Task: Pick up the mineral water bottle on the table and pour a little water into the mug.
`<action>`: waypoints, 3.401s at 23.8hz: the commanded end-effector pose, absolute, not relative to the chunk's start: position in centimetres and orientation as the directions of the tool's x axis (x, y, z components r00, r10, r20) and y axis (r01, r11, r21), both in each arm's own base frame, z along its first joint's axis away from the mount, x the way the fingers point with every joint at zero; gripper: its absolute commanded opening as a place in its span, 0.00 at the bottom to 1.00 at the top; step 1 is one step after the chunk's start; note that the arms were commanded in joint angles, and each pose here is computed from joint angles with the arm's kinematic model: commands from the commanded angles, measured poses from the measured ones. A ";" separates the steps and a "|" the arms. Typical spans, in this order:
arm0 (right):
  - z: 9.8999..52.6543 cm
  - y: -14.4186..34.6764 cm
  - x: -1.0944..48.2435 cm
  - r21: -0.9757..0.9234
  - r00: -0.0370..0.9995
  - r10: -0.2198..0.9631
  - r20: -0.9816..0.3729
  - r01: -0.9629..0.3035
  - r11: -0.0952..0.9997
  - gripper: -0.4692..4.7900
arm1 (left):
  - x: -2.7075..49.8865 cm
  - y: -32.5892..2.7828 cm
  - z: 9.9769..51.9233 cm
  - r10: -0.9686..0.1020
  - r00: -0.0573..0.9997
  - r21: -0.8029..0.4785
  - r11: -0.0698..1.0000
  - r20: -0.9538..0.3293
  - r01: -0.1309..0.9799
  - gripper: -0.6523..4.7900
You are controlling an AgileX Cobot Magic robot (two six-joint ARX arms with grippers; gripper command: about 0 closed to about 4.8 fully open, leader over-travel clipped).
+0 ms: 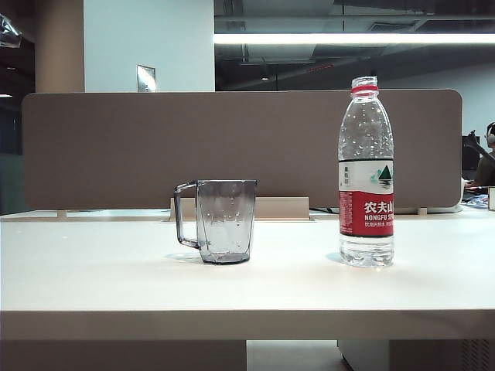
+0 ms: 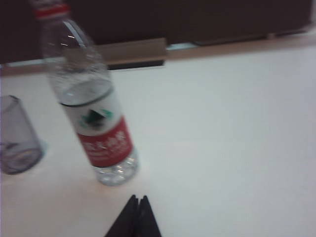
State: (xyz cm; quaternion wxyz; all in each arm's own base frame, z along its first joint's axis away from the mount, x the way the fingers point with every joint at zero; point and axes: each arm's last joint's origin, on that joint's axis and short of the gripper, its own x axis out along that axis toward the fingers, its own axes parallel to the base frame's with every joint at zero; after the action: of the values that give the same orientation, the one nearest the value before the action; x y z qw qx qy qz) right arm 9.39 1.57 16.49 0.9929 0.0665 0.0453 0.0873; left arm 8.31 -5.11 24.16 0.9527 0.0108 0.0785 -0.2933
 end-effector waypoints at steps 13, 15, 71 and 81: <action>37.2 0.8 5.5 -0.128 0.955 0.127 0.268 -0.096 0.987 0.17 | 8.3 -5.1 24.3 -0.559 0.816 -0.018 0.826 -0.145 0.563 0.11; 38.8 1.0 6.8 -0.124 0.941 0.122 0.315 -0.087 0.989 0.21 | 8.3 -5.1 24.3 -0.559 0.816 -0.018 0.826 -0.145 0.563 0.11; 11.9 6.3 18.0 0.038 0.977 0.198 -0.084 -0.196 0.980 0.54 | 8.3 -5.1 24.3 -0.559 0.817 -0.018 0.827 -0.145 0.562 0.11; 12.2 7.9 21.4 0.002 0.954 0.288 -0.077 -0.289 0.957 0.89 | 8.3 -5.1 24.3 -0.559 0.816 -0.018 0.826 -0.145 0.563 0.11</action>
State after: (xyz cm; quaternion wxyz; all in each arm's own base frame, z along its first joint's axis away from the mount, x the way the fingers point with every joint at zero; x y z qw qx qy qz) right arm 20.98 7.66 11.77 0.9882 0.0055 0.0545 0.1432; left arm 8.32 -5.11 24.10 0.9527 0.0115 0.0807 -0.2929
